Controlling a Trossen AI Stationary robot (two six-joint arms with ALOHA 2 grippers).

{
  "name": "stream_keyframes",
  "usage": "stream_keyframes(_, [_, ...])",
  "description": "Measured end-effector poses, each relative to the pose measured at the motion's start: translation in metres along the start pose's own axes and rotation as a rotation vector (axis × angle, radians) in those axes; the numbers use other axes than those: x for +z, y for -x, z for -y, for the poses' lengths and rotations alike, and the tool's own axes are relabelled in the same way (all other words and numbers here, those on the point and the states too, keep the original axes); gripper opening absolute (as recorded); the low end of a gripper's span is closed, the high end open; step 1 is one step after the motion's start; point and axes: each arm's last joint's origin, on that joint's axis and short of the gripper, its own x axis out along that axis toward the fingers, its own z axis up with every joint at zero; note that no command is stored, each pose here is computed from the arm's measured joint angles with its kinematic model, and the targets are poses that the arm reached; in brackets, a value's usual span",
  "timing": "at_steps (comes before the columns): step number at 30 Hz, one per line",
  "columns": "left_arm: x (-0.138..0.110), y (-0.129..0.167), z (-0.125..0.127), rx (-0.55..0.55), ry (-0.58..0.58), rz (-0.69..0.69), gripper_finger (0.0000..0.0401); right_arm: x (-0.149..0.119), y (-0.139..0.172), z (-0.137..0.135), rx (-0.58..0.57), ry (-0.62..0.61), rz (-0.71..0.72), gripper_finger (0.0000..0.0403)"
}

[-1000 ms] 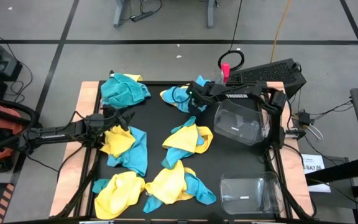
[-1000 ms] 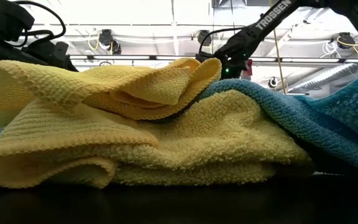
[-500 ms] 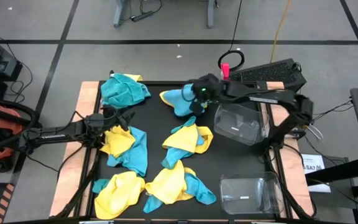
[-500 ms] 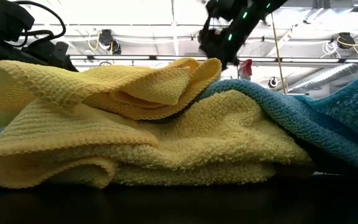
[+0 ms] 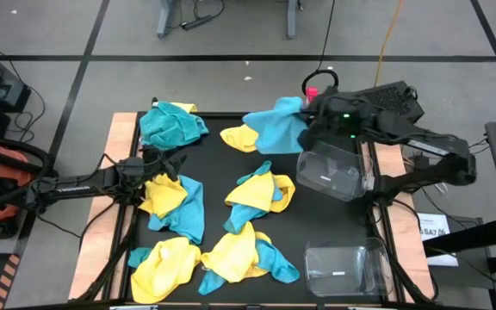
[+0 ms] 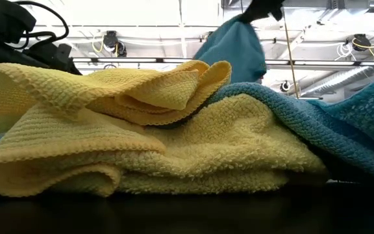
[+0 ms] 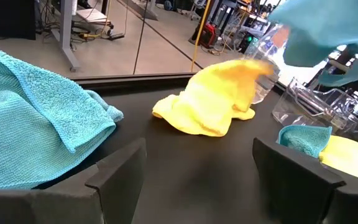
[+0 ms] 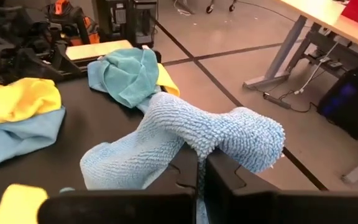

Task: Sort microfiber towel by color & place in baskets
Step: Put the blue towel into the top transparent bin

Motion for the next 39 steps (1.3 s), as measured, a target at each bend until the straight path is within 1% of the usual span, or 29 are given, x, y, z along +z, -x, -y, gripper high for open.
stream_keyframes(5, [0.0,0.0,0.0,0.0,0.0,0.0,0.0299,-0.005,0.039,0.011,0.0,-0.014,-0.002,0.0])
stream_keyframes(9, [0.0,0.0,0.0,0.0,0.0,0.0,0.0299,-0.016,0.064,0.019,-0.001,-0.02,-0.05,0.0])
stream_keyframes(15, [0.0,0.0,0.0,0.0,0.0,0.0,0.0299,-0.04,0.092,0.026,-0.013,-0.032,-0.218,0.0])
stream_keyframes(21, [0.0,0.0,0.0,0.0,0.0,0.0,0.0299,-0.06,0.104,0.03,-0.04,-0.045,-0.403,0.0])
stream_keyframes(23, [0.0,0.0,0.0,0.0,0.0,0.0,0.0299,-0.065,0.106,0.031,-0.068,-0.045,-0.457,0.0])
stream_keyframes(26, [0.0,0.0,0.0,0.0,0.0,0.0,0.0299,-0.072,0.103,0.03,-0.076,-0.047,-0.509,0.0])
stream_keyframes(30, [0.0,0.0,0.0,0.0,0.0,0.0,0.0299,-0.086,0.09,0.025,-0.065,-0.035,-0.568,0.0])
stream_keyframes(34, [0.0,0.0,0.0,0.0,0.0,0.0,0.0299,-0.11,0.067,0.016,-0.008,-0.03,-0.625,0.0])
stream_keyframes(39, [0.0,0.0,0.0,0.0,0.0,0.0,0.0299,-0.151,0.034,0.004,0.065,-0.033,-0.678,0.0])
